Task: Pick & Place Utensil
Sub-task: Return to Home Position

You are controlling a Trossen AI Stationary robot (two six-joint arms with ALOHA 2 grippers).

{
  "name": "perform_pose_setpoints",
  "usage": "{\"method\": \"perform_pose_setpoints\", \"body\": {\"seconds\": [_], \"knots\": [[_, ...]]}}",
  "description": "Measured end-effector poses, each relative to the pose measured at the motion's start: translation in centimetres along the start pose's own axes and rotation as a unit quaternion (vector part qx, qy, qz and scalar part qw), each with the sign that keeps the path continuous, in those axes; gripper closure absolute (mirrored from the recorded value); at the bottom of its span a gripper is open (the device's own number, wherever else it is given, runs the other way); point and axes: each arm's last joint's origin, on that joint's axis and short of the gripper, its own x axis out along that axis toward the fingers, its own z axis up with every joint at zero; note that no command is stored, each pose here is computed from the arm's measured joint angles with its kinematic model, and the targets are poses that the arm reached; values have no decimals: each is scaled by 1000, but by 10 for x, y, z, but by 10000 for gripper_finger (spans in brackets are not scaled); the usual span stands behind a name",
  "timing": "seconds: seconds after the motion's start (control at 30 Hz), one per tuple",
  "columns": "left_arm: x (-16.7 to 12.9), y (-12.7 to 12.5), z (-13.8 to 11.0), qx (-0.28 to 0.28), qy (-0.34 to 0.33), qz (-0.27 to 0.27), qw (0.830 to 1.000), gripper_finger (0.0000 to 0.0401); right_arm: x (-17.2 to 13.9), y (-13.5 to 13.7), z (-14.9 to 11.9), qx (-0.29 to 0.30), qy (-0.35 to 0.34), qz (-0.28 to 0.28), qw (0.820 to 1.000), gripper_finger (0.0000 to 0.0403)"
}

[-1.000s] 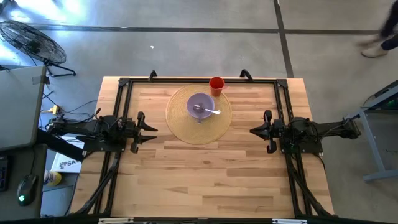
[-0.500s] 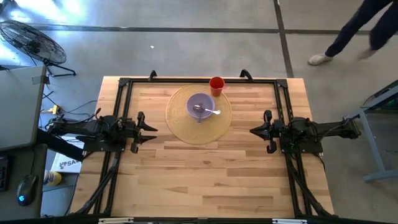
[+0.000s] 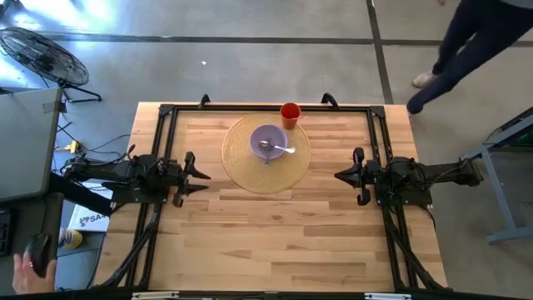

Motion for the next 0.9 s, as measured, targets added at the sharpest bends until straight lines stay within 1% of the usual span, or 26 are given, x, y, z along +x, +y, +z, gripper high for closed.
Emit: {"method": "perform_pose_setpoints", "body": {"seconds": [0.23,0.43,0.9], "knots": [[0,-2,0,0,-1,-27,1000,263,0,0,0,0,0,0,1000,391],[0,-2,1,0,-4,-34,999,263,0,0,0,0,0,0,1000,391],[0,-2,1,1,-3,-28,1000,263,0,0,0,0,0,0,1000,391]]}}
